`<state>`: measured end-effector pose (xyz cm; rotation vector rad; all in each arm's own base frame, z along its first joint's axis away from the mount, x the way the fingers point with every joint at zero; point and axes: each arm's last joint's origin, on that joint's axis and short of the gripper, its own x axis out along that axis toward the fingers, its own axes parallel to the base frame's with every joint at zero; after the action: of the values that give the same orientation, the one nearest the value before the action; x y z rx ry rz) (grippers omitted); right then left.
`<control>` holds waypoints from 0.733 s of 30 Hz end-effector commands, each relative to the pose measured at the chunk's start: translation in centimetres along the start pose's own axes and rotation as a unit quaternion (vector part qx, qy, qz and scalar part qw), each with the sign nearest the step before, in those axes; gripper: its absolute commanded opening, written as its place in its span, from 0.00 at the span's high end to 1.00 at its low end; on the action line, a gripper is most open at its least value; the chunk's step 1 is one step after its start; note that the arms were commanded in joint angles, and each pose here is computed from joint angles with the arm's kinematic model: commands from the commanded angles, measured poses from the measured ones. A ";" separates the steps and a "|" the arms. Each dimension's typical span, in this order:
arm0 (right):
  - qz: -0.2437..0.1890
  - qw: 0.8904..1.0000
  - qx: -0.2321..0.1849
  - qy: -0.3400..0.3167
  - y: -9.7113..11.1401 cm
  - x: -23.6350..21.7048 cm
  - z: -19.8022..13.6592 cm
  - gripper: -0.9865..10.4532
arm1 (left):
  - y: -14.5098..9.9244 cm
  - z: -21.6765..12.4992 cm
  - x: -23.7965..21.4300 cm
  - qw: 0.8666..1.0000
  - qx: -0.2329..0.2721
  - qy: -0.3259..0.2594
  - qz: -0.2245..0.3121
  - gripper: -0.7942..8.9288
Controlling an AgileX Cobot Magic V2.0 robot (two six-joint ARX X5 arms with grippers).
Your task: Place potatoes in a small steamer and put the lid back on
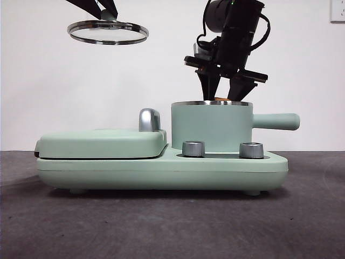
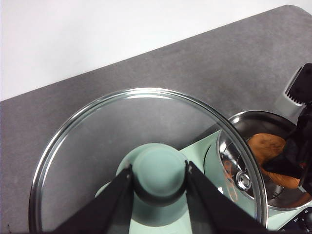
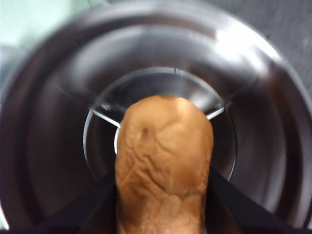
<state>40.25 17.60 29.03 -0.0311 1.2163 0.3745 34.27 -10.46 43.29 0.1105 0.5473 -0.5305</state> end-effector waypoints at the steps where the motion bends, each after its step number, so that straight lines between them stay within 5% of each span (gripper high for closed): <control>1: 0.001 1.000 -0.016 0.003 0.1 0.6 0.4 0.81 | 0.0 0.8 -0.1 1.000 0.010 -0.022 -0.001 0.90; 16: 0.004 0.999 -0.036 -0.014 0.5 -0.1 1.0 0.47 | -0.1 0.8 0.1 1.000 0.010 -0.019 -0.003 0.90; 22: 0.006 0.999 -0.038 -0.029 1.0 -4.9 1.1 0.47 | -0.5 0.8 0.2 1.000 0.012 -0.018 -0.008 0.90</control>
<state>39.64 17.35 33.38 -0.0689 1.1596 0.4164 34.25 -10.75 43.21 0.1129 0.5501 -0.5379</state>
